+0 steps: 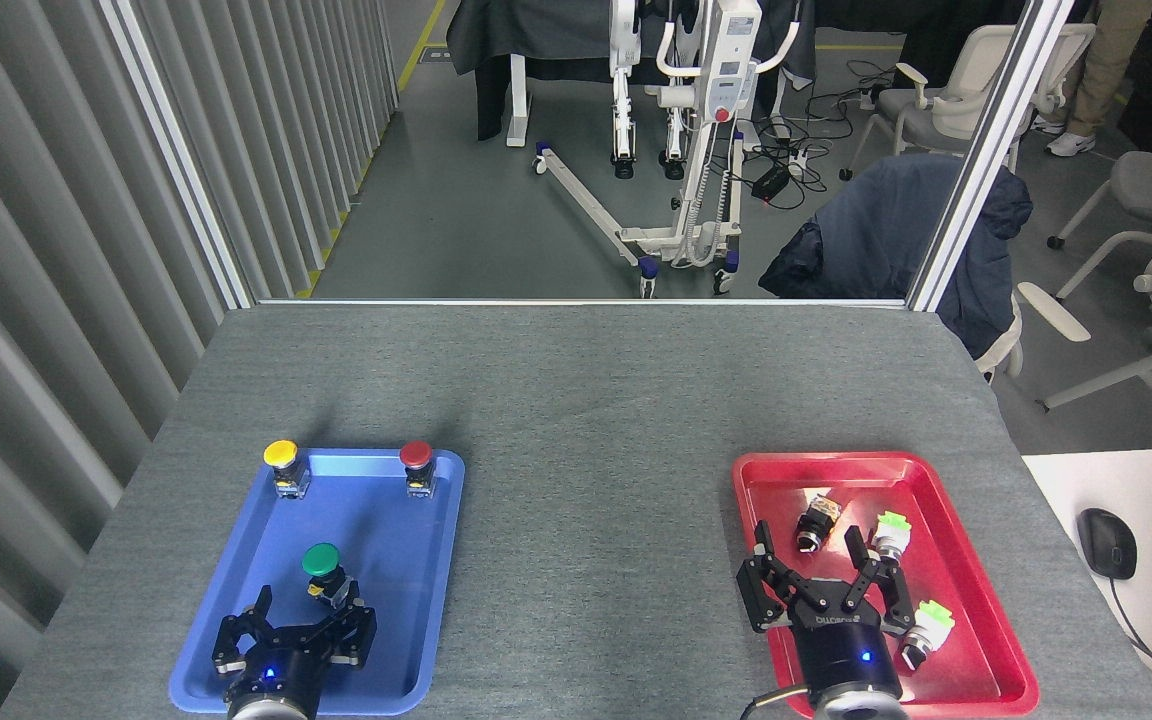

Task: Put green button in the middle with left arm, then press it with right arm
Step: 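Lower the left gripper onto the green button in the blue tray, then close the left gripper on the green button and lift it, then carry the green button with the left gripper toward the table middle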

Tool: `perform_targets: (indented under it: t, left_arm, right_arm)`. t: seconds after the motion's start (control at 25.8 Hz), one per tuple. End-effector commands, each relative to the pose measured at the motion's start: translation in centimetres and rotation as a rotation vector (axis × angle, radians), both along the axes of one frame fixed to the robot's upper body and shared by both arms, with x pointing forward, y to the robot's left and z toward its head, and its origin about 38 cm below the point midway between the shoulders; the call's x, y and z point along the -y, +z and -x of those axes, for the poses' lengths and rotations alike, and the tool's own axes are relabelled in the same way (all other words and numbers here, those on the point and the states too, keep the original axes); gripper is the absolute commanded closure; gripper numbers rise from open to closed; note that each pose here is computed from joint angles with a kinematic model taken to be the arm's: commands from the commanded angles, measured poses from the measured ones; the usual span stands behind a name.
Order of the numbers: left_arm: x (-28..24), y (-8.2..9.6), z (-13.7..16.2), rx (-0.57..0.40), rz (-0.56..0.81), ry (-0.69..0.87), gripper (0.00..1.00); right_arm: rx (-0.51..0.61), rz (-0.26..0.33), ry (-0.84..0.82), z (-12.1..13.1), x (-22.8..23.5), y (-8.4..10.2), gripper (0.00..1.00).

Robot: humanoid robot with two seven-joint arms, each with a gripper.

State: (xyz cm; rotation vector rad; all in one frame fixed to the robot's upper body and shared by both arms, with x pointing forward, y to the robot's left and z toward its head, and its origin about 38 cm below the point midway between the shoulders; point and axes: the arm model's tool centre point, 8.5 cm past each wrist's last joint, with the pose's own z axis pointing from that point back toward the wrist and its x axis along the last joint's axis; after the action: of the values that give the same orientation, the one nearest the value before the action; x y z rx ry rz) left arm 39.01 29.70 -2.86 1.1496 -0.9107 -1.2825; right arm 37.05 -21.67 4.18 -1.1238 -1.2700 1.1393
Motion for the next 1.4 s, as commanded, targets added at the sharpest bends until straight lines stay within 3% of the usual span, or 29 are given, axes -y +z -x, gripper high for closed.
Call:
perform_targets:
  t: [0.0,0.35,0.54,0.74,0.81,0.97,1.16,1.36]
  left_arm:
    - [0.0,0.3,-0.3,0.007,0.011,-0.018,0.02]
    - [0.7,0.8,-1.2,0.024,0.073,-0.041,0.04]
    - [0.6,1.2,-1.6,0.031,0.069,-0.052,0.32]
    - [0.7,1.3,-1.6,0.038,0.066,-0.06,0.69]
    - [0.7,1.3,-1.5,0.041,0.065,-0.061,0.74]
    - [1.1,3.3,-2.0,0.099,0.057,-0.089,0.97]
    - [3.6,5.8,-2.7,0.17,0.062,-0.188,1.0]
    - [14.0,9.2,-5.6,0.228,0.014,-0.477,1.0]
  right_arm:
    - [0.004,0.0,-0.001,0.0,0.0,0.0,0.0]
    - [0.007,0.0,-0.001,0.0,0.0,0.1,0.0]
    - [0.008,0.0,-0.001,-0.1,0.0,0.1,0.0]
    - [0.008,0.0,0.001,-0.1,-0.1,0.1,0.0]
    - [0.008,-0.002,0.001,-0.1,-0.1,0.1,0.0]
    - [0.008,-0.003,0.001,-0.1,-0.2,0.1,0.0]
    - [0.014,-0.008,-0.001,-0.4,-0.3,0.4,0.0]
    - [0.017,-0.005,0.001,-0.4,-0.2,0.5,0.0]
